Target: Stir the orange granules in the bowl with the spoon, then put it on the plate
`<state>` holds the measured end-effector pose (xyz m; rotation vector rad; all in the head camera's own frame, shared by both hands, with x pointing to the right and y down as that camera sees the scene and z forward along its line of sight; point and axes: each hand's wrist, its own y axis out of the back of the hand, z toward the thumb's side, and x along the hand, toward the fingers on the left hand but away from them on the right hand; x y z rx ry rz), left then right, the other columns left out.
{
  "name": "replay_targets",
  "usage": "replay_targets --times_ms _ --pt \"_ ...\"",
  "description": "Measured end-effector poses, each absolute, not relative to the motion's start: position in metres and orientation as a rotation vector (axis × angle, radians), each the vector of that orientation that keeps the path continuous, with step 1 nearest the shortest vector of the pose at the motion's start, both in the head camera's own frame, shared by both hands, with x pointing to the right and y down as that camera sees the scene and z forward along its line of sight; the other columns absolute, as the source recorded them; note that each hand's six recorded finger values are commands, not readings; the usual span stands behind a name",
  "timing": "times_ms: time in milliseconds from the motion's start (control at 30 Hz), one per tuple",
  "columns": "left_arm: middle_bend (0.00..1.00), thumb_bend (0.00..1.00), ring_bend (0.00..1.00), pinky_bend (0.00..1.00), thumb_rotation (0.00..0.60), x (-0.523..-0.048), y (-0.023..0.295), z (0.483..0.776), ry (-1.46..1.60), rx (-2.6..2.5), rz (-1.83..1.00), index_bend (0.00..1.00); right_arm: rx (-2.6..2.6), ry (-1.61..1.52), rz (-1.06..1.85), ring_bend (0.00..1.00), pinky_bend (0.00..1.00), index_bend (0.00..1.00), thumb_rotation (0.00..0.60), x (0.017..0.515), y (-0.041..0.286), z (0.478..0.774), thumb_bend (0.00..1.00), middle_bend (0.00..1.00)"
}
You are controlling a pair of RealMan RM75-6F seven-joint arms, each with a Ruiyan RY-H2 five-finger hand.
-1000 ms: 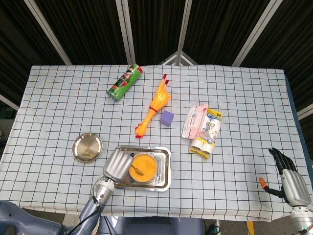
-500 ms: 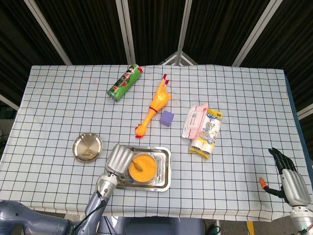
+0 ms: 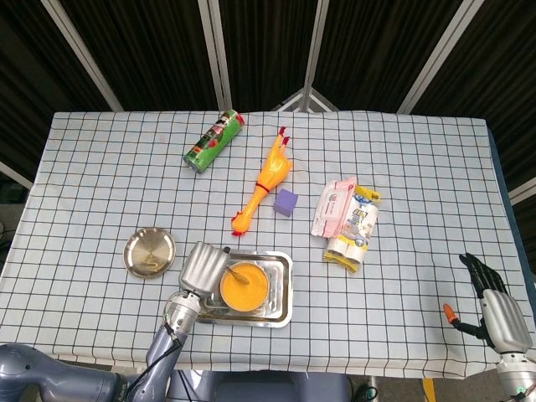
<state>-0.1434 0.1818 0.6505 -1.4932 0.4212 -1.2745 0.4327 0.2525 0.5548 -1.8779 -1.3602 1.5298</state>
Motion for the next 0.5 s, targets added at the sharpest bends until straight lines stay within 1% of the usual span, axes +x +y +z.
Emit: replay_targets --times_ms 200,400,500 --pt "1.0 0.77 1.0 0.99 0.6 -0.144 0.183 0.643 0.438 -1.529 -1.258 0.84 -1.878 -1.36 1.532 0.0 0.0 0.0 0.6 0.433 0.252 0.555 0.4 0.0" --pt "1.0 0.77 1.0 0.99 0.6 -0.154 0.186 0.648 0.389 -1.5 -1.282 0.84 -1.879 -1.362 1.534 0.0 0.0 0.0 0.6 0.433 0.252 0.555 0.4 0.0" --pt "1.0 0.77 1.0 0.99 0.6 -0.157 0.183 0.647 0.411 -1.513 -1.299 0.84 -1.88 -1.362 1.534 0.0 0.0 0.0 0.6 0.433 0.252 0.555 0.4 0.0"
